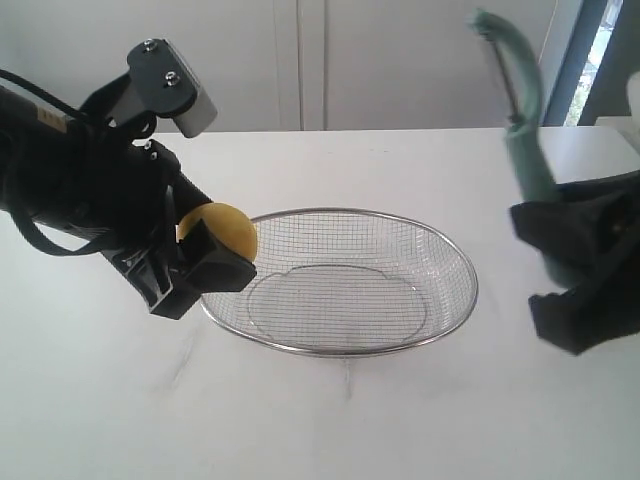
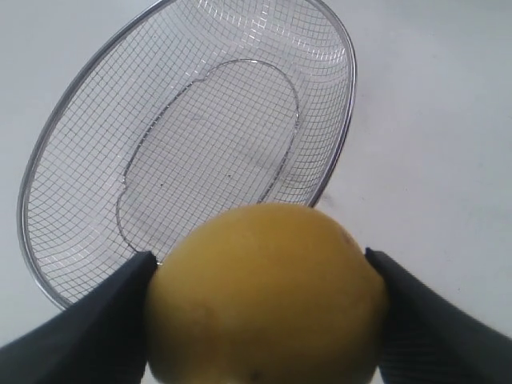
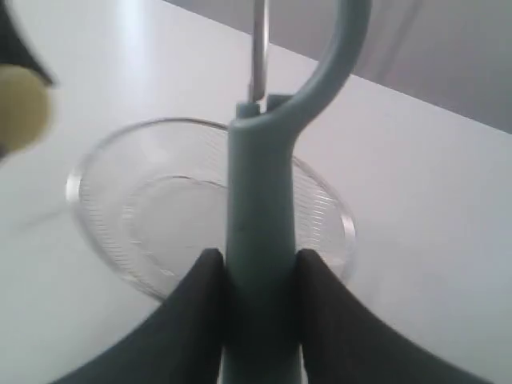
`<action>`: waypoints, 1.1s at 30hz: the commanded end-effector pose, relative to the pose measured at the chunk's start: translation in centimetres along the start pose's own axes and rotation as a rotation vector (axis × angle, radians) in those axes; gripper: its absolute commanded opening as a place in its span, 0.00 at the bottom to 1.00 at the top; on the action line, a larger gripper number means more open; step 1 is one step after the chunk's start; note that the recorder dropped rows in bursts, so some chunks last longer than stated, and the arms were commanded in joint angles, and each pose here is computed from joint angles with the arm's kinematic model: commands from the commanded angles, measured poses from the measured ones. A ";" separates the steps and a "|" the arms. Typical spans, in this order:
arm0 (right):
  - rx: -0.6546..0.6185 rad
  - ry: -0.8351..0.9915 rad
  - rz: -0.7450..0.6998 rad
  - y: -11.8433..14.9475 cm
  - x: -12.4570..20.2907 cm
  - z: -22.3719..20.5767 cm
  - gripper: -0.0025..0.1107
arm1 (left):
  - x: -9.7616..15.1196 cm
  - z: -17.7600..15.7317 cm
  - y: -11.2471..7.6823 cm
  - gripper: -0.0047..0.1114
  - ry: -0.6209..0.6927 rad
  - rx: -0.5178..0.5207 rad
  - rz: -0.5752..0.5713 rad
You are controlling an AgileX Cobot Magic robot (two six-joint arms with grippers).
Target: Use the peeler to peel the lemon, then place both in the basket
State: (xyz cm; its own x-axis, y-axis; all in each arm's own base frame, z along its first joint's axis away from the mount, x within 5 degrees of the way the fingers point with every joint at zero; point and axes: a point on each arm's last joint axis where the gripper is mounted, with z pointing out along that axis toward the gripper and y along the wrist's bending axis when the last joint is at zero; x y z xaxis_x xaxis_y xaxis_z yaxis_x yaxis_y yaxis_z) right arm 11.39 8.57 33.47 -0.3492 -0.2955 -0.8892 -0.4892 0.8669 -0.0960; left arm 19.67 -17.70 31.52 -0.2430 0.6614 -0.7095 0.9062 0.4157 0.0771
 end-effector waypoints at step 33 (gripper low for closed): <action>-0.215 0.348 0.046 1.5 3.3 17.0 0.02 | 0.0 -0.1 -0.3 0.04 0.002 0.025 -0.023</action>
State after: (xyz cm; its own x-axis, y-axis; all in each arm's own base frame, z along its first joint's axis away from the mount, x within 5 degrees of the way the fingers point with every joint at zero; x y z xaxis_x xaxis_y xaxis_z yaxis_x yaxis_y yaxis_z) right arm 23.10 15.00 22.00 -0.6389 -0.3756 -0.6714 -0.5394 0.8410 0.0428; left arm 19.51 -17.68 31.43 -0.2487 0.6687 -0.7007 0.9110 0.4072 0.0652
